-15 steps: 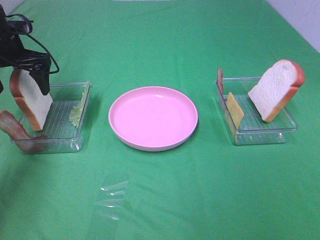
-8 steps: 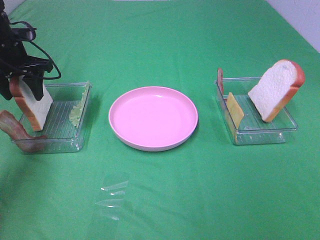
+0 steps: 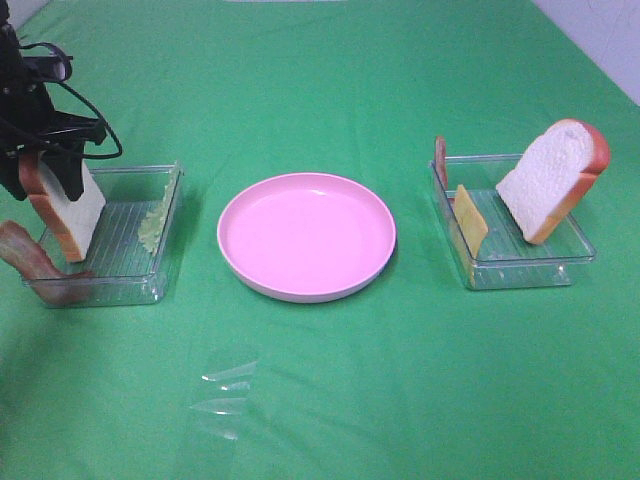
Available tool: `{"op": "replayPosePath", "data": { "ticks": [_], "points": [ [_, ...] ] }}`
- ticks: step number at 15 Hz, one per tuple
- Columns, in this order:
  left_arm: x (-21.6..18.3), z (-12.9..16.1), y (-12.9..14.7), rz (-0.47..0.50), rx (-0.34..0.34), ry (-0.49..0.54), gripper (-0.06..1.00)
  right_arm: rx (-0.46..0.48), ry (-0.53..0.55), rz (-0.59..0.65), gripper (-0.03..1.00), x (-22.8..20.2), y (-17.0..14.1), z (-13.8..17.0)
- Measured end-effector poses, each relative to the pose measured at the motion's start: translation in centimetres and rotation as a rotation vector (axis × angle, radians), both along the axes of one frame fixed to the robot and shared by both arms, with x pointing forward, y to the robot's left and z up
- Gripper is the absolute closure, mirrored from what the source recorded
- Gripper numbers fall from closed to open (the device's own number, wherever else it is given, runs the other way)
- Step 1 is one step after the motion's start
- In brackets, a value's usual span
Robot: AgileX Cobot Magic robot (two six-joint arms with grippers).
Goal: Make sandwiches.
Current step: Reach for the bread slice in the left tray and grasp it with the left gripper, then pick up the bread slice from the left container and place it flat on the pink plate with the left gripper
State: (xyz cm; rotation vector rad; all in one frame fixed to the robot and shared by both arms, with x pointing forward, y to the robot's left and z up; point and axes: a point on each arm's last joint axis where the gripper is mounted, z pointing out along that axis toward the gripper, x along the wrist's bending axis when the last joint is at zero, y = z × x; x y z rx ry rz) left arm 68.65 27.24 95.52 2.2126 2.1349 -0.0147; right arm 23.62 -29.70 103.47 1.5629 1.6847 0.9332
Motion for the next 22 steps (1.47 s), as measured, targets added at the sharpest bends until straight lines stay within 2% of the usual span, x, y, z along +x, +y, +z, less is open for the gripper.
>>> {"op": "replayPosePath", "data": {
  "ticks": [2, 5, 11, 22],
  "points": [
    [0.05, 0.00, -0.01, 0.001, -0.001, -0.005, 0.42, 0.000, 0.000, 0.000, -0.02, 0.00, 0.00, 0.00],
    [0.04, 0.00, -0.02, 0.001, -0.002, -0.005, 0.56, 0.000, 0.000, 0.000, -0.02, 0.00, 0.00, 0.00],
    [0.03, 0.01, -0.09, 0.009, -0.010, -0.003, 0.73, 0.000, 0.000, 0.000, -0.02, 0.00, 0.00, 0.00],
    [-0.03, 0.45, -0.10, 0.019, -0.013, -0.012, 0.74, 0.000, 0.000, 0.000, -0.02, 0.00, 0.00, 0.00]
  ]
}}
